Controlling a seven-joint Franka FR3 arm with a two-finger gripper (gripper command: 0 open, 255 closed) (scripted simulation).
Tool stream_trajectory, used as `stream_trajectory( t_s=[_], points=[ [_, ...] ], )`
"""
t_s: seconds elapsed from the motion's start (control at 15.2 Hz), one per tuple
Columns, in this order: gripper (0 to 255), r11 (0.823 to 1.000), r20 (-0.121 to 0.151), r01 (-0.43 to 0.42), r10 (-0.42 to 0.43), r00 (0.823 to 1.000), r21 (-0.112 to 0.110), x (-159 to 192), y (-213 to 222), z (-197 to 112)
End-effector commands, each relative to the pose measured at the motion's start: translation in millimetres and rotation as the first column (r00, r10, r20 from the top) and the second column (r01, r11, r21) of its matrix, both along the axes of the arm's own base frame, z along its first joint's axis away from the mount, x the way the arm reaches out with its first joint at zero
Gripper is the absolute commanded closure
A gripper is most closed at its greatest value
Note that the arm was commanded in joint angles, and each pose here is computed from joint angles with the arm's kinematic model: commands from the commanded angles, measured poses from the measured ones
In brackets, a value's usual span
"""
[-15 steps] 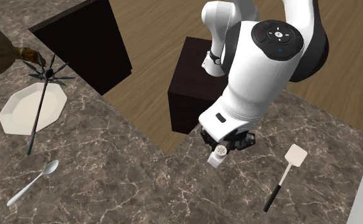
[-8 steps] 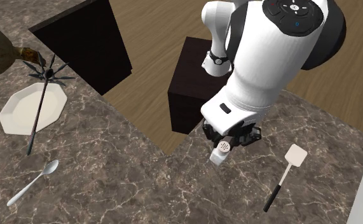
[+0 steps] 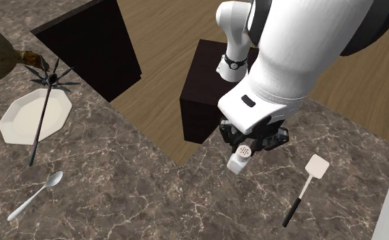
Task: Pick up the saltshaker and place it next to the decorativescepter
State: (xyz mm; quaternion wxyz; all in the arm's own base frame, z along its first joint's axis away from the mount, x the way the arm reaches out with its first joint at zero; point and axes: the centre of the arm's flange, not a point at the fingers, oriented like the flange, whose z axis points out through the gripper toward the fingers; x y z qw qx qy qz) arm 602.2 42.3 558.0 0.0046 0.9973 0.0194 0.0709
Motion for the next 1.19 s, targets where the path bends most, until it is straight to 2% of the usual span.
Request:
stream_trajectory(
  t_s=[0.0,0.2,1.12],
  points=[
    [255,1.0,0.0,0.0,0.0,1.0,0.0,0,0,12],
    [255,1.0,0.0,0.0,0.0,1.0,0.0,0,0,25],
    [255,1.0,0.0,0.0,0.0,1.0,0.0,-57,-176,25]
  ],
)
